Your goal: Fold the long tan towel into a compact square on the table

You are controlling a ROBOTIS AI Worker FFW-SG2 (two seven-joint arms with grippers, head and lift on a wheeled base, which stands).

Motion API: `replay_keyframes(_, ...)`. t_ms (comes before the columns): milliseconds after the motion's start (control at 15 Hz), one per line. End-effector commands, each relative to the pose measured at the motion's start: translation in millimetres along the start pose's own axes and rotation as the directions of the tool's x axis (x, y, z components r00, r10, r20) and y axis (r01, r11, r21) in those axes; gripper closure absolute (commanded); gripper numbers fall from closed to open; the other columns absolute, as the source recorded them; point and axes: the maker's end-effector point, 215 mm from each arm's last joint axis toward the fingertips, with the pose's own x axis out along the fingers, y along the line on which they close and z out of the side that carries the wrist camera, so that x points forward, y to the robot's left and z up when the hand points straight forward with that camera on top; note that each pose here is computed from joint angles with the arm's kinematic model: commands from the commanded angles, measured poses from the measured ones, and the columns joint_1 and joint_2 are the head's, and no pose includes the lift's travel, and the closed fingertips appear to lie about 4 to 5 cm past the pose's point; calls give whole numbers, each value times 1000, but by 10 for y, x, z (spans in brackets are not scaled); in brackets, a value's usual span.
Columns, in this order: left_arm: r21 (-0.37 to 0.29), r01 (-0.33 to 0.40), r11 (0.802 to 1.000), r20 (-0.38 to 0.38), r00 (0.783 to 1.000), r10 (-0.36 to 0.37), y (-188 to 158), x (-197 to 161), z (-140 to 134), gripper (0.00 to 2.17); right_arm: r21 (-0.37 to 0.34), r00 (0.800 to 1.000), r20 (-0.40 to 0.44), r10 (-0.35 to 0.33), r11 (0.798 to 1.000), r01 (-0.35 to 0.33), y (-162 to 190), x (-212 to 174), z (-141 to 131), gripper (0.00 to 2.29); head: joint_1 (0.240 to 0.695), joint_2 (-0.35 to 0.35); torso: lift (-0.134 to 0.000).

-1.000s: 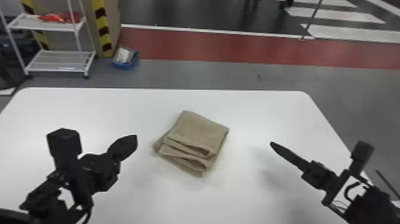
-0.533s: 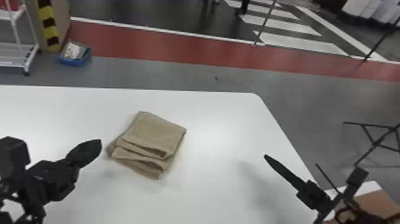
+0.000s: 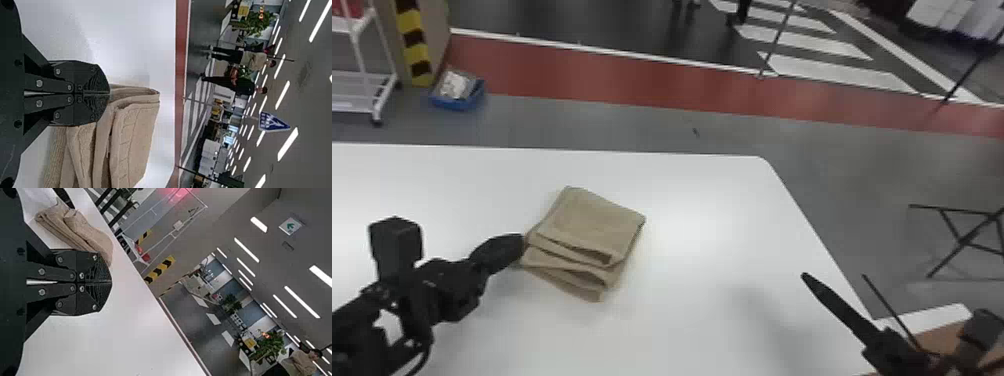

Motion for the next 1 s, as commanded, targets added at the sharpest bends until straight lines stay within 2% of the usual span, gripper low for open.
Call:
replay_keyframes(0,23,0,1000,-11,1000,1,-16,28,-45,1889,5,1000,14,3,1000,-3,37,-106,32,2101,695,-350,-125)
replay_keyframes(133,21,4,1000,-10,1000,-4,-43,6,-52,1889,4,1000,16,5,1000,-5,45,-119,38,2101,695,-350,-125)
replay_keyframes(333,19,28,999,-9,1000,-28,-257,-146,-71,1889,10,1000,12,14,1000,-14,59,-87,8,2101,695,-350,-125)
replay_keyframes(667,12,49,999,-66,997,-48,-471,-234,-303,1889,33,999,16,36,999,-36,68,-38,-52,2101,695,-350,-125)
replay_keyframes(933,-10,105,994,-94,990,-105,-916,-301,-390,1889,49,999,36,31,998,-33,-21,-84,-29,2101,695,-350,-125)
